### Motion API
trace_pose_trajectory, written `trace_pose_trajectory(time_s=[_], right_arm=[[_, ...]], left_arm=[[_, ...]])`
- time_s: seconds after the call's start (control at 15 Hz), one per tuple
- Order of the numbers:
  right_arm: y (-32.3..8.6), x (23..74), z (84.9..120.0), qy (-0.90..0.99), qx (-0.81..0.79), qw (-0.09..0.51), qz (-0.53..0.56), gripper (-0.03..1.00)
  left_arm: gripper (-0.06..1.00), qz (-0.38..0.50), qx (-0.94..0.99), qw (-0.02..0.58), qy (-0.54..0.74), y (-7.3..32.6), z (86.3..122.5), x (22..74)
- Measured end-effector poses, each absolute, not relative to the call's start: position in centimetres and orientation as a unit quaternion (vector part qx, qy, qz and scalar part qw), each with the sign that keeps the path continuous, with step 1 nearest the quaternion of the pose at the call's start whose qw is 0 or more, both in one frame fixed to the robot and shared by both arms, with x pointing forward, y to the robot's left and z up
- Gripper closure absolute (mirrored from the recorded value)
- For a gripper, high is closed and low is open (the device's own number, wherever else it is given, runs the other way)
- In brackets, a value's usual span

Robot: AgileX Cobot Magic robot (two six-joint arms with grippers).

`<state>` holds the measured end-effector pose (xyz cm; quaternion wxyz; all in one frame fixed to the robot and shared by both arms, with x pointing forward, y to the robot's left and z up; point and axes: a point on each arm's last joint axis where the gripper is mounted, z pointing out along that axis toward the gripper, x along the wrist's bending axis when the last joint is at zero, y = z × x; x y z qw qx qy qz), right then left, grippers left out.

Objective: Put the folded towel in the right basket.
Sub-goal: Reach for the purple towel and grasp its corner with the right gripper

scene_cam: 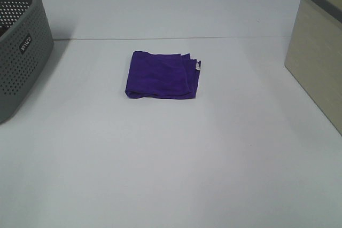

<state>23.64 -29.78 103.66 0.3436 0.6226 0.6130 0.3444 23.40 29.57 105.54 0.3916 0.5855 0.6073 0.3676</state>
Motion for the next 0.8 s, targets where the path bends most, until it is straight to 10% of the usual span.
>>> trace_pose_trajectory(time_s=[0.8], right_arm=[[-29.85, 23.64, 103.66, 0.613, 0.623, 0.347, 0.341, 0.04]], left_arm=[[-0.05, 0.368, 0.585, 0.392, 0.607, 29.57, 105.54, 23.40]])
